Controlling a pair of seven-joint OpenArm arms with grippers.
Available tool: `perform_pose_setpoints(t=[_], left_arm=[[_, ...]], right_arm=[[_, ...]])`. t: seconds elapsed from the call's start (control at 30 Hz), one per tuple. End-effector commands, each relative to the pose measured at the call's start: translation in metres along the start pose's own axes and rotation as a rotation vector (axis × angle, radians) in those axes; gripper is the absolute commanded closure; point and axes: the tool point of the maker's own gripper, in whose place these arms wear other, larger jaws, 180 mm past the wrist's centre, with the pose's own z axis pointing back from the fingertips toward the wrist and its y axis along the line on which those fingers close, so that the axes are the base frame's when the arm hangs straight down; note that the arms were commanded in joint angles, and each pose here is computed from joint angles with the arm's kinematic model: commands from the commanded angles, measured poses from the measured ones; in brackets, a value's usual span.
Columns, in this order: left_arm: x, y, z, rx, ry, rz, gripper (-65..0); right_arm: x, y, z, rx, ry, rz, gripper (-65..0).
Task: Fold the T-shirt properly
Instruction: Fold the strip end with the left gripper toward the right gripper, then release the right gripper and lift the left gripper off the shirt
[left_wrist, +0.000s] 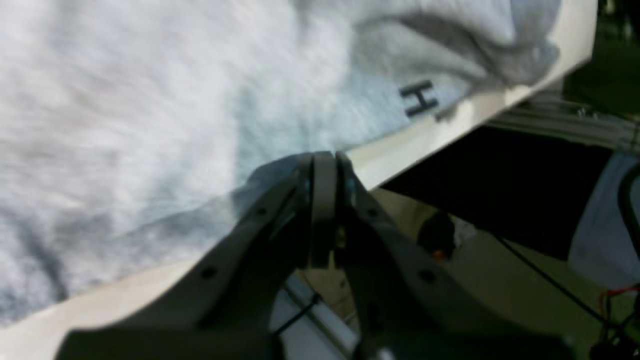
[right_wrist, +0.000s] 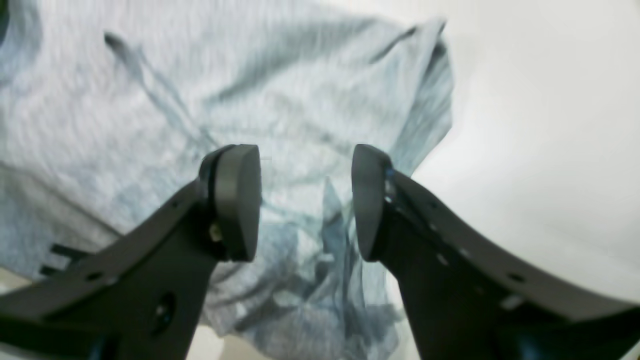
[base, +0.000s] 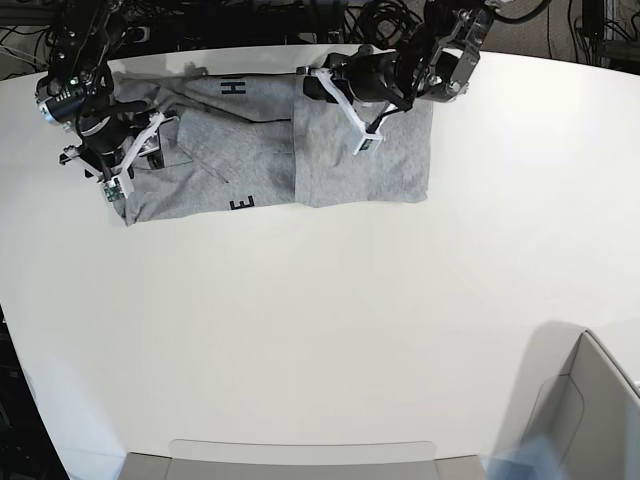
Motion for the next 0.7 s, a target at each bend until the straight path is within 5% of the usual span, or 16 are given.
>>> perform_pose_setpoints(t=[0.0,0.23,0.43,0.67], left_arm=[[0.014,-0.002,0.008,-0.010,-0.049,-0.004,0.0],[0.036,0.004,0.027,0.003,-0.138,0.013,0.0],[0.036,0.002,0.026,0.000,-0.135,0.010,0.0],[0.035,0.002,0.026,-0.004,-0.134,0.009,0.0]], right_arm=[[0.014,-0.011,0.008,-0.033,-0.050,0.008,-29.4],[0.036,-0.046,0.041,-0.009,-0.232,-0.118,-29.5],[0.001,-0.054,0.026,0.055,-0.136,-0.091,-29.5],[-0.043,-0.068,-0.001,0.100,-0.063,-0.242,-29.5]])
